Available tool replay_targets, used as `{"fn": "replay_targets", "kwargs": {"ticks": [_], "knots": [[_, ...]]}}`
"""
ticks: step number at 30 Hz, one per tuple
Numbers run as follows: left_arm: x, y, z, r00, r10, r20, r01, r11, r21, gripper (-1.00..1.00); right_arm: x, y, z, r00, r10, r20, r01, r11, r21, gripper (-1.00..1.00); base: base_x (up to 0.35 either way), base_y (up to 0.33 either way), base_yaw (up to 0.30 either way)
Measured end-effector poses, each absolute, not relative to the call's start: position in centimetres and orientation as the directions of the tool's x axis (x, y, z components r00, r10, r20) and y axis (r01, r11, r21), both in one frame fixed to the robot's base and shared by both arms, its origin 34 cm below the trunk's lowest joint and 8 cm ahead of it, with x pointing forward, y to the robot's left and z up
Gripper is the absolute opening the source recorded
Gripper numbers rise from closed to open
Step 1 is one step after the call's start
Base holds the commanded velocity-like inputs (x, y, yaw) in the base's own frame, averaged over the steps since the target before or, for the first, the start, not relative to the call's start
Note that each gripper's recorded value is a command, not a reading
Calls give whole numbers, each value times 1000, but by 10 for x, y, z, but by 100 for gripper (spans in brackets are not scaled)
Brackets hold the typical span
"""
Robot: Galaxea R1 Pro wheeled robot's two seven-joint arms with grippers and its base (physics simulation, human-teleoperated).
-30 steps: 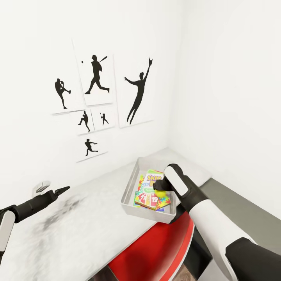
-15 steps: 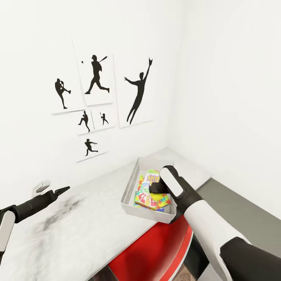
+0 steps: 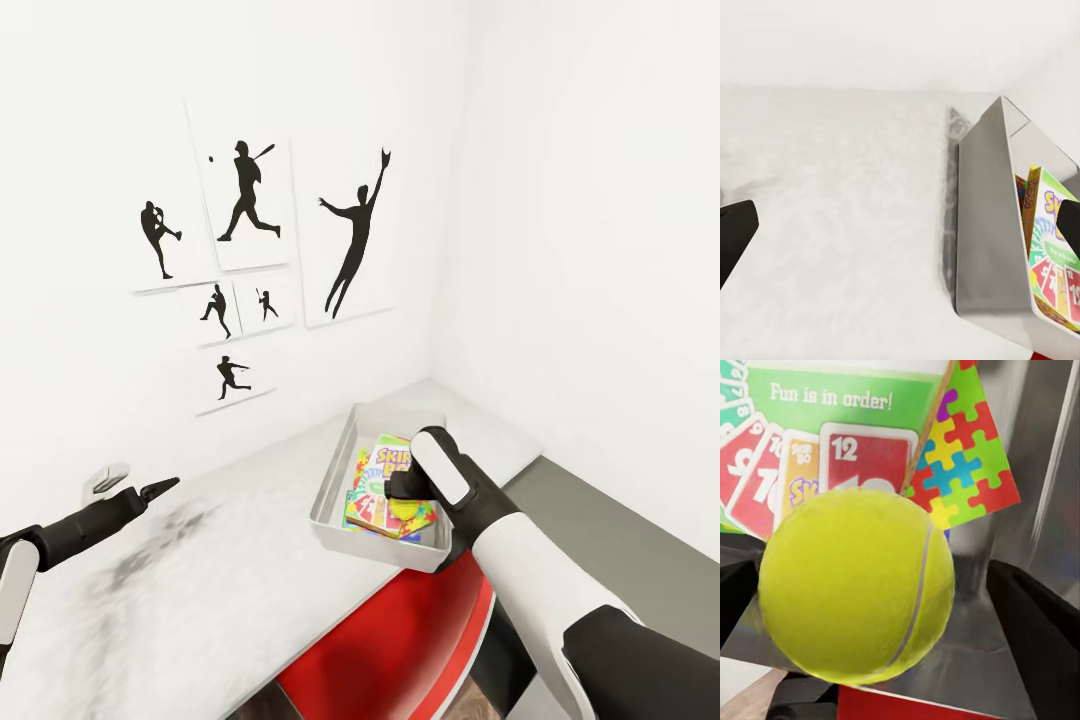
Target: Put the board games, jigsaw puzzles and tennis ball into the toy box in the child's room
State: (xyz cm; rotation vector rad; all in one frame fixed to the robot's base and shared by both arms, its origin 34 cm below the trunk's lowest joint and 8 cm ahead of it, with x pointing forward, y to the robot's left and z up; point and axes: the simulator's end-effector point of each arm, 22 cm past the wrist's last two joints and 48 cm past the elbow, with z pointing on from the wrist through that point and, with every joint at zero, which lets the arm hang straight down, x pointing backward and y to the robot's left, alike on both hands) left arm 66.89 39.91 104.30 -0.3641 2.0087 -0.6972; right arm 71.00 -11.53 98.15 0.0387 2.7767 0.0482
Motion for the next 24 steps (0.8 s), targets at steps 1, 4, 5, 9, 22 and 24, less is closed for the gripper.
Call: {"fn": "replay_targets", "kwargs": {"ticks": [1,4,5,9,22,24], "knots": [[669,399,1043,-509,-513,-691,25,793,-608,100,710,-116,981,-934,33,-355,21,999,38,100,0,0,0],[669,399,1043,-509,-513,-691,25,793,-608,100,710,-117,981,-934,34,-355,23,999,37,100,0,0,0],[669,399,1043,-509,-513,-691,25,793,-608,100,710,-118,981,-934,35,-355,24,999,36,100,0,0,0],[669,399,1043,-509,-513,-691,25,793,-608,100,710,-119,981,-934,37,-354,26,999,37,100,0,0,0],[669,400,1043,-508,-515,-690,24,792,-609,100,710,-118,981,-935,40,-353,26,999,43,100,0,0,0],[668,400,1043,-507,-516,-690,23,792,-610,100,710,-118,981,-935,41,-352,26,999,45,100,0,0,0]]}}
